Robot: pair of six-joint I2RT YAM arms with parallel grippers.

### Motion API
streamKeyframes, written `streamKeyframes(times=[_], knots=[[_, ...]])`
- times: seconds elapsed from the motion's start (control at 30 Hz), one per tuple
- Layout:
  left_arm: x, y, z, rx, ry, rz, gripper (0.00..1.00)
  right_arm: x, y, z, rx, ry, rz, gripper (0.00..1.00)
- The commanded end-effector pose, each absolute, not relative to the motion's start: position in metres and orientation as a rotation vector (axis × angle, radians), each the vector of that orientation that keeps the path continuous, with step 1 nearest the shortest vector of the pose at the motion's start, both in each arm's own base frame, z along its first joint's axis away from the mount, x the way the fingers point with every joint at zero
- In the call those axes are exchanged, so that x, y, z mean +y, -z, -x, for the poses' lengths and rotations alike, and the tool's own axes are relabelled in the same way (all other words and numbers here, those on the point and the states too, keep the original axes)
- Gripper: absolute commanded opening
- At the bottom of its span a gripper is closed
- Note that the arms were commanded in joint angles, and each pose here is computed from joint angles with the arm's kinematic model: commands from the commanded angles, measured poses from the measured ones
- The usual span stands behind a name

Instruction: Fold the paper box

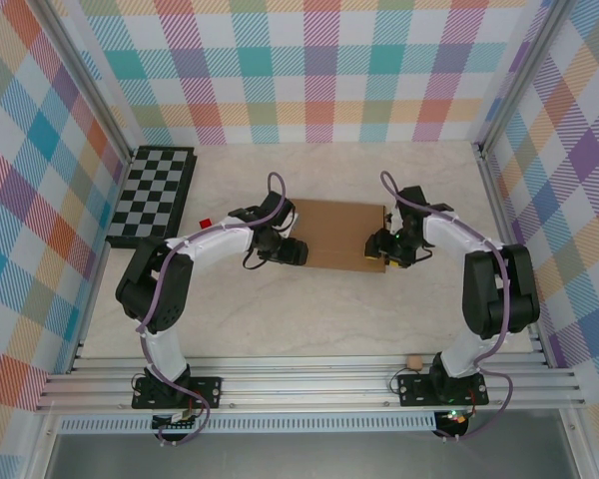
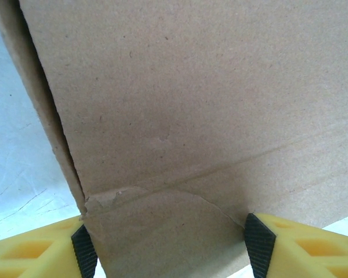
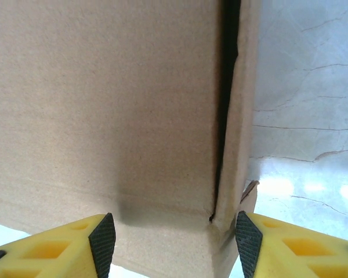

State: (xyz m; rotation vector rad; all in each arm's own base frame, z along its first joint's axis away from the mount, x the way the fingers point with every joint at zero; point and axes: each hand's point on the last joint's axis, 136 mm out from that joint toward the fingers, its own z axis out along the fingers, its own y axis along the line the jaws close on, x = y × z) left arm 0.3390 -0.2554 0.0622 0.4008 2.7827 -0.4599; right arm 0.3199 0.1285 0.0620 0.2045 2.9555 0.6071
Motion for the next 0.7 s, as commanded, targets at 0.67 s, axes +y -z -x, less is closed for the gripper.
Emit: streamKeyframes(times=[0.67], knots=[[-0.248, -0.063, -0.342, 2.827, 0.406, -0.317, 0.7, 0.127, -0.07, -0.306, 2.988, -0.751, -0.346, 0.65]])
